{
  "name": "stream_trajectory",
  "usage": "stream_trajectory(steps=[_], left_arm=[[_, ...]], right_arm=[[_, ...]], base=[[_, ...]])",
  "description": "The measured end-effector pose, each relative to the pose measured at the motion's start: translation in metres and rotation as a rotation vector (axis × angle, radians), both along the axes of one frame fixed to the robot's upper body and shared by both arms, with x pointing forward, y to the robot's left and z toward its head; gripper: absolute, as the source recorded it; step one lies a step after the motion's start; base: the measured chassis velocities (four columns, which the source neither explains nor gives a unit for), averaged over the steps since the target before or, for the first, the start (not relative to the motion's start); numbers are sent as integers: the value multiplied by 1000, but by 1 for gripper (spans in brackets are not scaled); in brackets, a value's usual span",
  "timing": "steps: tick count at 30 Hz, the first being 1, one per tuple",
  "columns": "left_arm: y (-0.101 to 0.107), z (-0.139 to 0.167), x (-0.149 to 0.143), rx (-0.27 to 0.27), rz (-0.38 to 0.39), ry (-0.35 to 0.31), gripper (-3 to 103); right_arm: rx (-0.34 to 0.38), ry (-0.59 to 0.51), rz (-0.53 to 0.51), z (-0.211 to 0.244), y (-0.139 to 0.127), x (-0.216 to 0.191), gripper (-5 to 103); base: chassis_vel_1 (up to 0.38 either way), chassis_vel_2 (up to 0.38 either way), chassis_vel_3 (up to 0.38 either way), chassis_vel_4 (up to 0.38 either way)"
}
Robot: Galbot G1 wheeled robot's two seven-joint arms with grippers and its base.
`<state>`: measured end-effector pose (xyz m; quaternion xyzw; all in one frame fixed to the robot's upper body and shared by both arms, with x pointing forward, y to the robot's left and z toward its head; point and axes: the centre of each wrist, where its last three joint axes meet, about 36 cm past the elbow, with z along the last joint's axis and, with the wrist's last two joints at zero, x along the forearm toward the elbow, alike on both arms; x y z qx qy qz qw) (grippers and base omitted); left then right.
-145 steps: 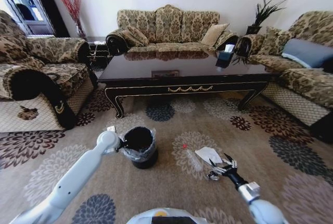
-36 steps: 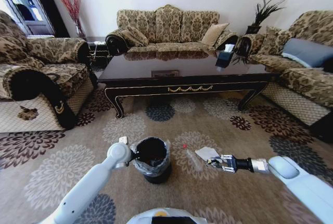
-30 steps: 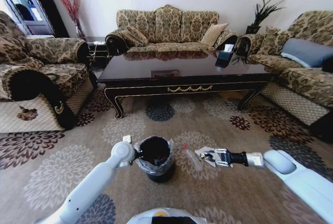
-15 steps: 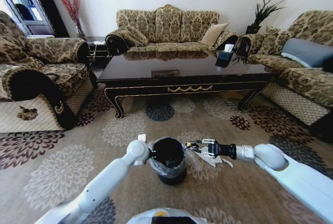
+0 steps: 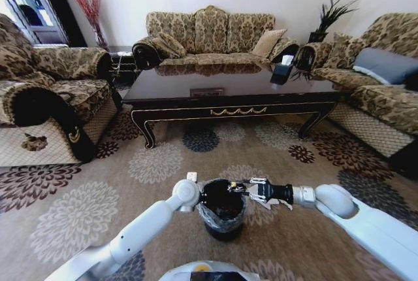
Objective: Move to the front of the table and pick up the trash from the floor, then place it into the trash bin.
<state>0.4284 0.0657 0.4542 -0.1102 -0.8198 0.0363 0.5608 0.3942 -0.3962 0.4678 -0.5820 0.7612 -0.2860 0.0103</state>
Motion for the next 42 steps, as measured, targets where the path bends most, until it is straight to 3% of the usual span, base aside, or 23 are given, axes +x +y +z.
stream_trajectory(steps=[8,11,13,17,19,23,25,27,42], left_arm=[[-2,3,-5,-4,-12,-6,0],[-3,1,-7,2,-17,-6,0],[-2,1,-7,3,-18,-7,0],[-1,1,-7,6,-15,-7,0],[0,0,-7,7,-14,-7,0],[2,-2,-8,11,-11,-4,0],[3,-2,-8,13,-9,-4,0],[7,-3,-8,21,-2,-6,0],[40,-4,-9,24,75,-7,0]], right_arm=[[6,12,0,-5,6,-4,33],[-1,0,10,-5,12,-7,48],[0,-1,13,-4,13,-8,48],[1,-2,18,-4,15,-9,71],[2,-1,17,-4,15,-9,71],[6,6,14,-8,16,-10,91],[7,8,13,-8,16,-10,91],[6,5,9,-9,15,-11,99],[86,80,-97,-15,-11,-1,100]], base=[[0,0,0,0],[0,0,0,0],[0,0,0,0],[0,0,0,0],[0,0,0,0],[0,0,0,0],[0,0,0,0],[0,0,0,0],[0,0,0,0]])
